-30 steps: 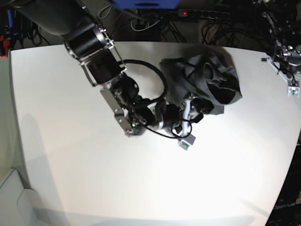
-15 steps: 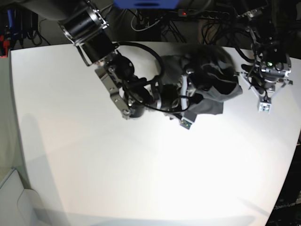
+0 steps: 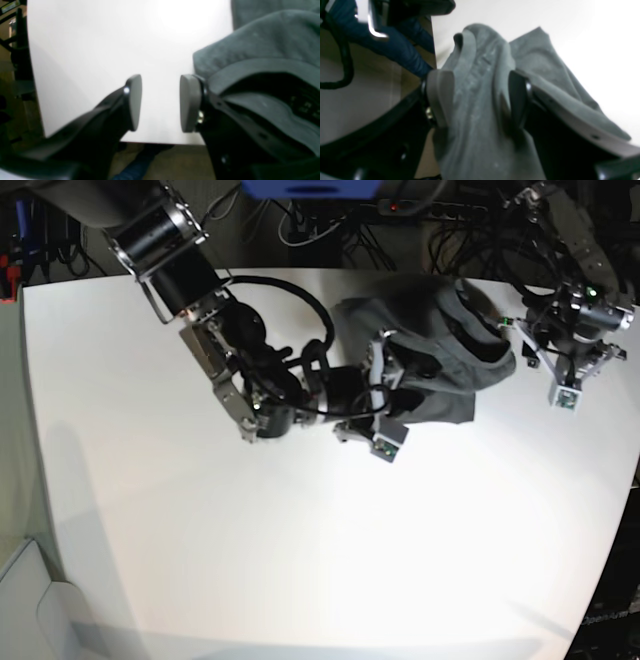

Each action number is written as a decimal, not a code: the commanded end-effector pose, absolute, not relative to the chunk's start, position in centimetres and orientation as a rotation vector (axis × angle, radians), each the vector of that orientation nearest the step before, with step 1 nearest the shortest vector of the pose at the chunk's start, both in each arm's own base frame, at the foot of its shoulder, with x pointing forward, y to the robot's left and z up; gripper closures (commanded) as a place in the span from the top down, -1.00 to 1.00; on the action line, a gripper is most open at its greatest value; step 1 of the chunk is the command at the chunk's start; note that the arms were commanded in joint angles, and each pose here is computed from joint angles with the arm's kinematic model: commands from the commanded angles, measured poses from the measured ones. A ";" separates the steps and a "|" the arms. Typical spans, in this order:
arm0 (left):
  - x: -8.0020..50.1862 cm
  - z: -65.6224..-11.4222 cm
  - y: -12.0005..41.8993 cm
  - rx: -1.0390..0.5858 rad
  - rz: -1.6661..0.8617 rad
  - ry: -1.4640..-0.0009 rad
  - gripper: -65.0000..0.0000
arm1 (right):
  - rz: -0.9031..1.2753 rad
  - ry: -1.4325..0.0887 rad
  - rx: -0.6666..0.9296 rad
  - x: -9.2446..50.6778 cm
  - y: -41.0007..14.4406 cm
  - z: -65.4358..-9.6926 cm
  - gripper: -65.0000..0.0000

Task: Layout the t-shirt on the table in an organized manner, then fold the t-shirt properly
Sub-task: 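Reposition the left gripper along the bundle's side and grasp the fabric, then hold the bundle with both grippers and tuck the loose fabric under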

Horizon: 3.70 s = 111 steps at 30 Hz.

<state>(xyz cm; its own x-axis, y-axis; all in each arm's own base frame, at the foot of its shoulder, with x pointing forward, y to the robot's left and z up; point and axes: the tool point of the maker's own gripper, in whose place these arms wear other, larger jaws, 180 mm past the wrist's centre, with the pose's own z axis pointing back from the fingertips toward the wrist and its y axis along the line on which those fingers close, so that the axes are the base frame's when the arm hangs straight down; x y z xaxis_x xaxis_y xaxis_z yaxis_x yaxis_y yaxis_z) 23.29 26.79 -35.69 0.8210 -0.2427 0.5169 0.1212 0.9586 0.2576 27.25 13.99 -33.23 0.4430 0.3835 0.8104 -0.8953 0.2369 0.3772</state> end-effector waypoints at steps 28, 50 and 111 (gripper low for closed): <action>24.0 -35.9 26.1 -0.088 0.099 -0.766 0.83 | 0.965 -0.706 0.984 28.4 14.2 -31.5 0.10; 26.5 -40.1 21.9 -0.308 0.197 -0.734 0.50 | 0.966 -0.699 0.981 28.3 14.1 -31.7 0.10; 30.3 -37.9 22.7 -0.292 0.118 -0.816 0.60 | 0.972 -0.699 0.939 29.1 12.6 -32.1 0.10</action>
<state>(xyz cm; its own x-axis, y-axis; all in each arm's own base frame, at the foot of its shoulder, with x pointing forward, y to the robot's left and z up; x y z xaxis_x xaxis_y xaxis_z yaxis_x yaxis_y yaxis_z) 29.44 22.38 -39.09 0.7152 0.2201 0.6634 -0.0071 0.9514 -0.3079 28.26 11.96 -34.07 0.4410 0.4121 0.7973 -0.8949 0.2697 0.3556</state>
